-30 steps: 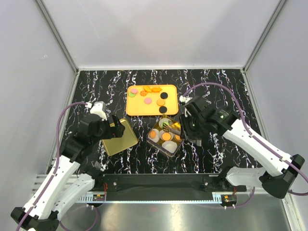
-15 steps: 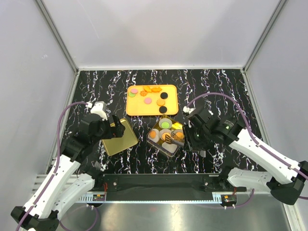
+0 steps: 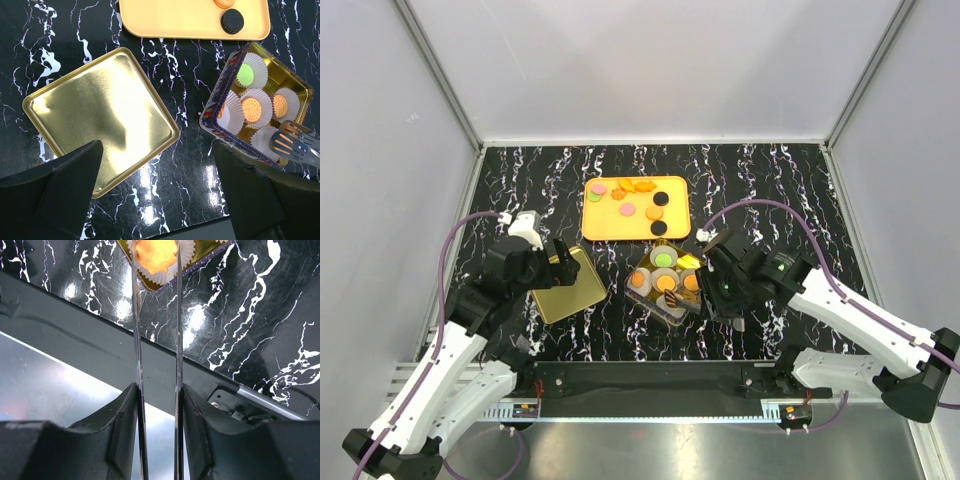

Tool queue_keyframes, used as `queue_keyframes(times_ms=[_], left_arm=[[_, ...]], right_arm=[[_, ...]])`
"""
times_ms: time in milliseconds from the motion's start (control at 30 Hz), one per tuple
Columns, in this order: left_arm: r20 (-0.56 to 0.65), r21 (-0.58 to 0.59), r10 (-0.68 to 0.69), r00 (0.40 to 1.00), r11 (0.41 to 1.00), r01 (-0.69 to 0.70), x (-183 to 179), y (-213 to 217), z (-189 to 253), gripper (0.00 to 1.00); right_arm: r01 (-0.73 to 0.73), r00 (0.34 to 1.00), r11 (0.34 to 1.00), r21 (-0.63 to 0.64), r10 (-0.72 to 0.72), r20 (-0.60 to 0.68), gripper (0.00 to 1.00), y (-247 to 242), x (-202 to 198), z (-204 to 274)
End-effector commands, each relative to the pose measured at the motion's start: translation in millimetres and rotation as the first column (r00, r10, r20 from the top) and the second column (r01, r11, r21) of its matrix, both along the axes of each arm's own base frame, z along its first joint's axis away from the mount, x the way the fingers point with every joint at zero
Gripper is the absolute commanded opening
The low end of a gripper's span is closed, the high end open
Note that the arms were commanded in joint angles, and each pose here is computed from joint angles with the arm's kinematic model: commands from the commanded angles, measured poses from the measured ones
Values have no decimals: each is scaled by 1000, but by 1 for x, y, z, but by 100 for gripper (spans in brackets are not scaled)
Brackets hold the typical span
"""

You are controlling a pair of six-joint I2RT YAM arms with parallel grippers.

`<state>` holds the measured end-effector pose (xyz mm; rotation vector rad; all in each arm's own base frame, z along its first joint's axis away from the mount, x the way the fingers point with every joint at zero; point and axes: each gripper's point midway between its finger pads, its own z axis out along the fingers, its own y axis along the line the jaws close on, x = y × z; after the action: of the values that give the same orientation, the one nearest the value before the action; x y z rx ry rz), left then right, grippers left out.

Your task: Pack the cookies

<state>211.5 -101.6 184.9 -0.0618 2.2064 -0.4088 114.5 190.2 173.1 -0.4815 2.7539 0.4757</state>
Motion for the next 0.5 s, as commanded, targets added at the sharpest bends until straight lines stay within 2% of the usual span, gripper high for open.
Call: queue_keyframes(times_ms=[0, 467], left_arm=[[35, -13, 10, 999, 1000, -10, 6, -2, 6, 99], [36, -14, 12, 999, 1000, -12, 6, -1, 7, 99]], right_arm=[[-13, 1000, 999, 41, 13, 6, 44, 12, 1, 2], [-22, 1000, 999, 33, 21, 12, 51, 12, 2, 1]])
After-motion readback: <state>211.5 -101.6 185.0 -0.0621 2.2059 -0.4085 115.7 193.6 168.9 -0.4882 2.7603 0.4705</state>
